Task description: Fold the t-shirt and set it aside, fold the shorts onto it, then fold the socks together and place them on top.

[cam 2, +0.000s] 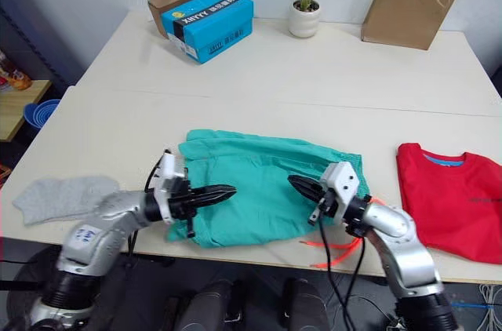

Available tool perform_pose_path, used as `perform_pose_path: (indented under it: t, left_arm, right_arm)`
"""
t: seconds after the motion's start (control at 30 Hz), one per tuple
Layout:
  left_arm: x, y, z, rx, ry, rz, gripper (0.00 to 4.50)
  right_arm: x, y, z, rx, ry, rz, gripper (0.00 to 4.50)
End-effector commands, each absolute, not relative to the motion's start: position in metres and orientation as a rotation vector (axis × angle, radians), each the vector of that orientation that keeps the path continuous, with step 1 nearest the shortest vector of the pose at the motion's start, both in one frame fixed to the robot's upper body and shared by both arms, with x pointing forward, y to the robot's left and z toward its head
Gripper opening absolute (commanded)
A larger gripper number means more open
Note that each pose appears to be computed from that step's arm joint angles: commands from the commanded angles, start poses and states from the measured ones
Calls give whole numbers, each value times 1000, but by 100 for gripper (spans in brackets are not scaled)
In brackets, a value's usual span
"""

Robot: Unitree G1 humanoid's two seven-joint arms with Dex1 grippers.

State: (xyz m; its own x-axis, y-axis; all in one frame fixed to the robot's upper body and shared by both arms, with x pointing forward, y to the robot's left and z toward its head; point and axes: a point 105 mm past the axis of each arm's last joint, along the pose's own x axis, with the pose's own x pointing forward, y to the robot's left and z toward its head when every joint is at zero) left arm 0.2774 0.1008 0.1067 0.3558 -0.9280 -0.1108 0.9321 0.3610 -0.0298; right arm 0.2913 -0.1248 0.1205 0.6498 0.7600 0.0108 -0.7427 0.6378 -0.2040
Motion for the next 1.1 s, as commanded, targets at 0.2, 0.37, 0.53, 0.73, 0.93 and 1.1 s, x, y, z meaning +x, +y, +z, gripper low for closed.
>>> perform_pose_path:
  t: [0.2, 0.37, 0.53, 0.73, 0.93, 1.1]
  left_arm:
    - [303, 153, 67, 221, 143, -902, 1]
    - [300, 156, 75, 209, 109, -923, 1]
    - [298, 145, 89, 169, 40, -991, 1]
    - [296, 113, 157, 83, -153, -1147, 1]
    - [307, 87, 160, 127, -98, -1231, 1]
    - [346, 76, 130, 223, -66, -1120, 1]
  right_arm:
    - [333, -207, 98, -153, -73, 354, 0]
    - [341, -236, 106, -156, -77, 232, 0]
    - [340, -216, 129, -47, -148, 353, 0]
    - [330, -172, 168, 26, -202, 604, 0]
    - [328, -130, 161, -20, -180, 693, 0]
    - [345, -136, 139, -149, -163, 611, 0]
